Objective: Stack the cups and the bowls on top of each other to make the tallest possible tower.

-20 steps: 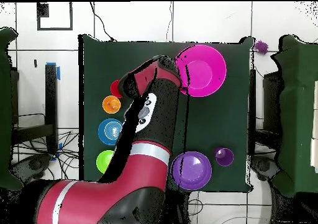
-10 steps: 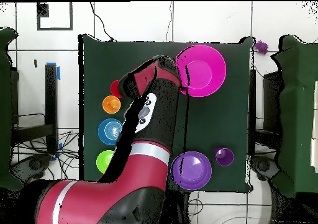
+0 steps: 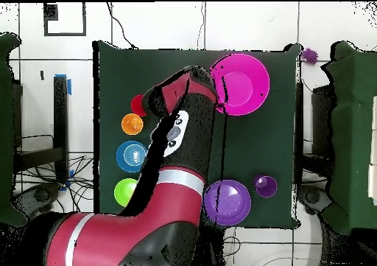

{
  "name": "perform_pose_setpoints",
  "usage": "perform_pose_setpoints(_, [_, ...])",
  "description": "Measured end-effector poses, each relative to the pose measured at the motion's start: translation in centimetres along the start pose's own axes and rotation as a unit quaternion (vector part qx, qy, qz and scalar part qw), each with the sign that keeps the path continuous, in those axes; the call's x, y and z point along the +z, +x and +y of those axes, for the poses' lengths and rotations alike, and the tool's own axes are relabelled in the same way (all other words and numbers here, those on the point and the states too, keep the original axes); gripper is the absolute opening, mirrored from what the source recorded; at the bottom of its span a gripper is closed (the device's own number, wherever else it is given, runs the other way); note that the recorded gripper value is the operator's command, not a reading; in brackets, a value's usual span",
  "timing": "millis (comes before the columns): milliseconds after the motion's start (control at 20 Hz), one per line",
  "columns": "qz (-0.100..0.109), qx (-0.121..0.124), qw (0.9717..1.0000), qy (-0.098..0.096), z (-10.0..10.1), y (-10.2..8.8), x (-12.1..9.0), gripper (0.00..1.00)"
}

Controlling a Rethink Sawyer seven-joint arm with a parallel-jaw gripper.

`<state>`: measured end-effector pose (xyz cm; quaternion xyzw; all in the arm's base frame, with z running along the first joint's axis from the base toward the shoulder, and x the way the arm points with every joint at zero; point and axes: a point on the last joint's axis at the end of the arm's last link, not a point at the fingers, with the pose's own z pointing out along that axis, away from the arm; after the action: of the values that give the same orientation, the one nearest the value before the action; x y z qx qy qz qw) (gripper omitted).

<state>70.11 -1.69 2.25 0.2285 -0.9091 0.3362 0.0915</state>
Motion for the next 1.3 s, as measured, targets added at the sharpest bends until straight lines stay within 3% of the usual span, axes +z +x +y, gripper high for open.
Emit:
perform_pose_setpoints(700, [0.001, 0.016, 0.9998, -0.01, -1.7, 0.8, 2.4, 0.0])
perform_pose_setpoints(1300, [-0.004, 0.01, 0.9998, -0.015, -0.3, -0.4, 3.1, 0.0])
